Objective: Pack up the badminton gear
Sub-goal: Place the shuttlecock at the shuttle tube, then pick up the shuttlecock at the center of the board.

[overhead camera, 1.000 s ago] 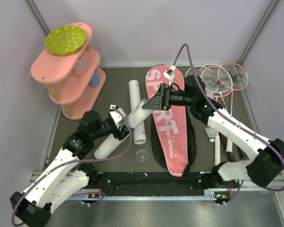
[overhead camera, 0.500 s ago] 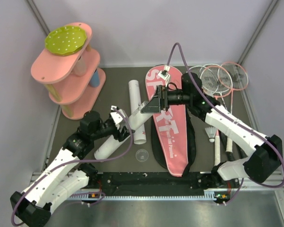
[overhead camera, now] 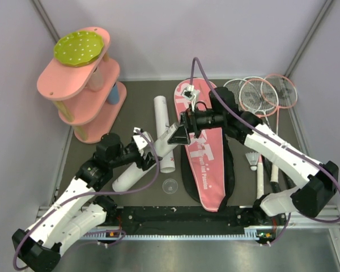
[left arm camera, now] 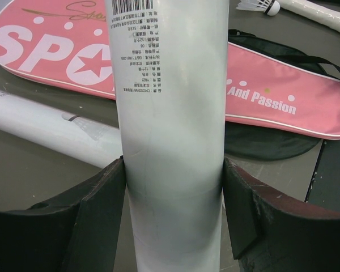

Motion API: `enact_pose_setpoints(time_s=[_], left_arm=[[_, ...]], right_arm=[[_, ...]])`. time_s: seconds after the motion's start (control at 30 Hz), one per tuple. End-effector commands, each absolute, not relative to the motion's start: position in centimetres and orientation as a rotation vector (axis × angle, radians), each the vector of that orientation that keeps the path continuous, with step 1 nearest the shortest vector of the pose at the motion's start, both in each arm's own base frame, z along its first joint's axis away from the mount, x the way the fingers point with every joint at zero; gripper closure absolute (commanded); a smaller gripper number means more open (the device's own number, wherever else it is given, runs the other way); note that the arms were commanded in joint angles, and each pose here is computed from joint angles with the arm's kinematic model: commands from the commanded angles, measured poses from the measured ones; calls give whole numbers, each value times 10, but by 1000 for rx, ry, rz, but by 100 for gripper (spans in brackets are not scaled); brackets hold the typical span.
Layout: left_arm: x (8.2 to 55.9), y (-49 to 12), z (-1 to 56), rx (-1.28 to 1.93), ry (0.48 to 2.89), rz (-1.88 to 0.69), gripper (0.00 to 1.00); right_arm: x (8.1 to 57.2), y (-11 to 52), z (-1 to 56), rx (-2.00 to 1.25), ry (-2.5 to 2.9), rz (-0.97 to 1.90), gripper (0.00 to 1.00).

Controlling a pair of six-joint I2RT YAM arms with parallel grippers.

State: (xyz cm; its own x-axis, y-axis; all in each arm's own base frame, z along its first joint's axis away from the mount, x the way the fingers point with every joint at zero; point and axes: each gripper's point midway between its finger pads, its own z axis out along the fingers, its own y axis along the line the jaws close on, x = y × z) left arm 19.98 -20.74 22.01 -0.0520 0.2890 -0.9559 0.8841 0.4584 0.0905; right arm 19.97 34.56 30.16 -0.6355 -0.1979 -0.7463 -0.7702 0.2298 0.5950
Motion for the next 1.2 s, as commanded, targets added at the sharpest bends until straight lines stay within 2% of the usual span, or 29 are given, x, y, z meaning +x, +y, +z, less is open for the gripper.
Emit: enact_pose_setpoints(time_s=[0.0, 0.07, 0.17, 0.27, 0.4, 0.53, 0.73, 0.9, 1.0, 1.17], left_arm=[[207, -212, 254, 1019, 1458, -644, 100], [213, -207, 255, 985, 1473, -604, 100], [229, -194, 255, 901, 1519, -506, 100], [246, -173, 255, 786, 1576, -374, 100], [265, -135, 259, 593, 1634, -179, 100], [266, -122, 266, 539, 1613, -129, 100], [256, -135, 276, 587, 1544, -208, 100], [255, -141, 273, 615, 1557, -236, 100], [254, -141, 275, 616, 1550, -240, 100], [252, -143, 276, 622, 1544, -254, 100]], right_arm=[[213, 319, 327, -824, 1875, 1164, 8], [231, 305, 340, -681, 1834, 1074, 7], [236, 281, 360, -492, 1729, 1111, 6], [244, 250, 346, -299, 1743, 1045, 5], [232, 248, 270, -345, 1932, 982, 8], [215, 246, 207, -358, 2123, 881, 11], [259, 120, 138, 225, 2345, 92, 9], [279, 30, 126, 776, 2284, -82, 6], [277, 7, 127, 911, 2237, -170, 1], [270, -35, 111, 1123, 2248, -369, 1]])
